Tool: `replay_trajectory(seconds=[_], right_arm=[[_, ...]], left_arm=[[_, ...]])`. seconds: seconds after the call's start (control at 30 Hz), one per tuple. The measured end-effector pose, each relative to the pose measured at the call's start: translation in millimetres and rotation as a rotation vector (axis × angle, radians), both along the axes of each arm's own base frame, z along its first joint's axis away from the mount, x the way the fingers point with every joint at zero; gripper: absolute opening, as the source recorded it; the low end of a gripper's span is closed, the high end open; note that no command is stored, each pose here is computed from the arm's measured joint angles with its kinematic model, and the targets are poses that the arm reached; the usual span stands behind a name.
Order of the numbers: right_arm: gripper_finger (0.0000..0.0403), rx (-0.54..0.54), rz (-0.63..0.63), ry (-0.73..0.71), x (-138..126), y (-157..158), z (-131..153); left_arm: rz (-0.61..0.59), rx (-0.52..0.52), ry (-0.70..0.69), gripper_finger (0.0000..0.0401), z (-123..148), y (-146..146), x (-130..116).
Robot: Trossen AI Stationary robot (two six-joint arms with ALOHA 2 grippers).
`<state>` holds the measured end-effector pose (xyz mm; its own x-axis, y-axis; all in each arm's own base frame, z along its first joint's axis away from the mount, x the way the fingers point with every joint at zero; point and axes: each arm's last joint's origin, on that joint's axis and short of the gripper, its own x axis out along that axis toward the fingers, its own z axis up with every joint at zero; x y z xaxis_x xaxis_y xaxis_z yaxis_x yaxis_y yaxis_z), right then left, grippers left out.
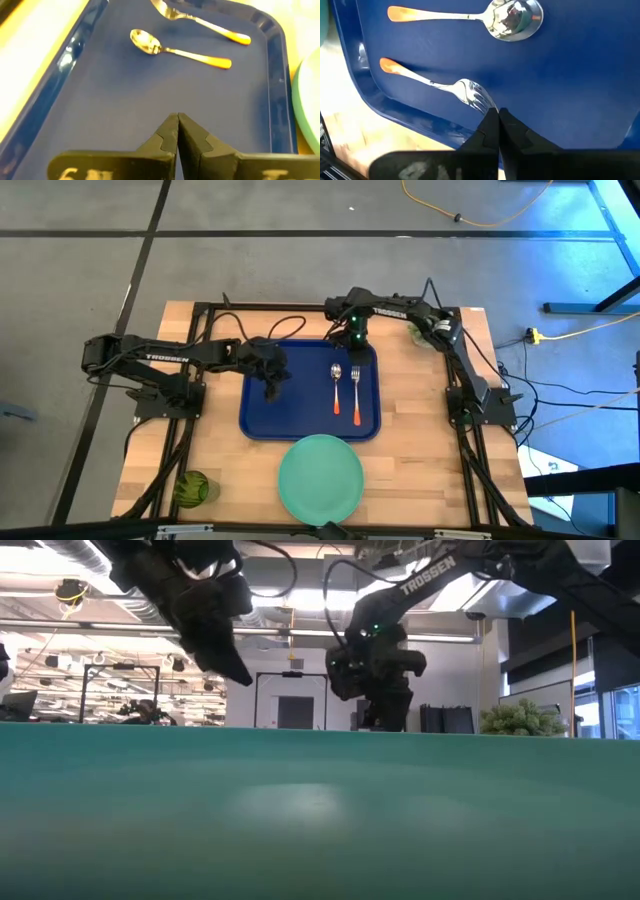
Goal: Pick and place plate/cup/fork/spoon on tray
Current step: Put the orange fork on the serving tray to the right of the orange spoon
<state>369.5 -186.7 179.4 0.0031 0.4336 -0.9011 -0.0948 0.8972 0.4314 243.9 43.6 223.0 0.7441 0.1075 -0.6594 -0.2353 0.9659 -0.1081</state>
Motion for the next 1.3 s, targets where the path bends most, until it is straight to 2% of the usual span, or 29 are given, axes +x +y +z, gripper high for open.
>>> replay_trajectory(seconds=[0.57,0.93,1.13,1.3], right_arm=[[0.0000,-0.049,0.058,-0.006,8.9,-6.9,-28.8],[0.0003,-0.062,0.055,-0.023,9.7,-9.7,-29.4],[0.0021,-0.153,0.080,0.029,8.1,-12.2,-30.3],[0.0024,-0.152,0.081,0.039,7.3,-11.9,-30.1]], left_arm=[[0.005,-0.003,-0.017,0.0000,1.2,0.2,1.1],[0.006,-0.003,-0.017,0.0000,1.2,0.2,1.1],[0.006,-0.004,-0.017,0.0000,1.1,0.2,1.1],[0.006,-0.004,-0.017,0.0000,1.1,0.2,1.1]])
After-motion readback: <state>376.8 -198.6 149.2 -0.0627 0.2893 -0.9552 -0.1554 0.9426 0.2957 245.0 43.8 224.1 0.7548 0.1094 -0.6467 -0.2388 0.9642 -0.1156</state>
